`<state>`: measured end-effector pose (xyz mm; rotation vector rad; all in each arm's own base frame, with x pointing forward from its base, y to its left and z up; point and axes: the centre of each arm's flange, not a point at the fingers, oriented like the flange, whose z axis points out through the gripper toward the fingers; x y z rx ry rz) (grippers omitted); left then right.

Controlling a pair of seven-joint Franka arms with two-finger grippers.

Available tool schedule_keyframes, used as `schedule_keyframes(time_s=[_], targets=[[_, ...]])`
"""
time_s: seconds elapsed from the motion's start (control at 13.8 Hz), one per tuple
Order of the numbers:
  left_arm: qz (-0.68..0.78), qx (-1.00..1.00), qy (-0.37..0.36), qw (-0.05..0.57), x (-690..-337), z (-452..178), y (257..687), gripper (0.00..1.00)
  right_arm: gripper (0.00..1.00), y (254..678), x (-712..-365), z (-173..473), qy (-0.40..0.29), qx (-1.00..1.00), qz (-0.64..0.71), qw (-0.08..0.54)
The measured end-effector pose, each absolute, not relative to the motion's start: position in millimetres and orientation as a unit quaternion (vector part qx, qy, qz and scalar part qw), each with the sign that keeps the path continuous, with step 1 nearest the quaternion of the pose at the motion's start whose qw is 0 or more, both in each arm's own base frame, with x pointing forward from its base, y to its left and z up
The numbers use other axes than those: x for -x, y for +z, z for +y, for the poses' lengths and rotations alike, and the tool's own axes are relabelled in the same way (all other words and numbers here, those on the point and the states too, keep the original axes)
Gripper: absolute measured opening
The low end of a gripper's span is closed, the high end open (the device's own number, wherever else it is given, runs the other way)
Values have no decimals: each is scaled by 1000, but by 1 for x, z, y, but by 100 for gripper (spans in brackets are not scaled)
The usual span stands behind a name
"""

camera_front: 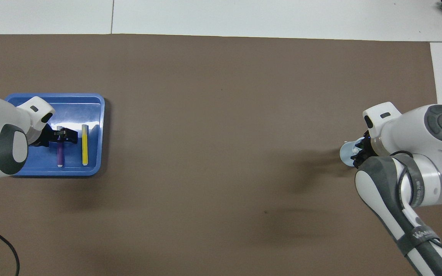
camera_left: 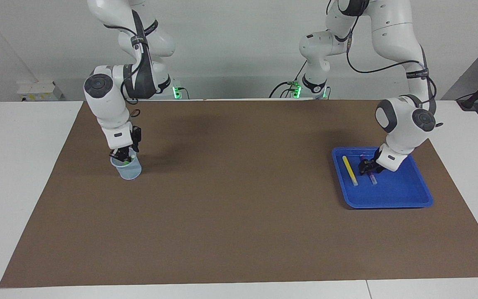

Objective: Right arm passes pens to left for tray arrangement
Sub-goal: 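Place the purple pen in the blue tray with the left gripper, then lift the green pen from the cup with the right gripper while the left gripper withdraws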

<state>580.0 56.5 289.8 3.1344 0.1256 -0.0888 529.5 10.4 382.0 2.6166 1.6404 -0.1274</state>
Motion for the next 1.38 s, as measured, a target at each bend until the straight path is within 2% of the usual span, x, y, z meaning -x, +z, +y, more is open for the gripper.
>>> schedule_keyframes(time_s=[0.14,0.22,0.51,0.72,0.94,1.16,1.38], targets=[[70,-997,-24,1,-583,50,291,100,23,385,-530,11,-38,-846,531,27],[79,-997,-20,1,-586,44,295,100,19,386,-532,12,-35,-846,531,29],[86,-995,-40,0,-601,31,331,100,19,392,-539,11,-29,-843,537,32],[92,-995,-49,8,-607,31,361,100,19,428,-563,16,-19,-828,557,62],[95,-994,-46,21,-610,25,390,100,19,469,-575,49,-12,-807,584,86],[104,-993,-48,30,-606,13,411,100,19,492,-569,88,-37,-815,573,79],[152,-985,-57,66,-594,3,444,100,19,516,-558,106,-68,-856,510,59]])
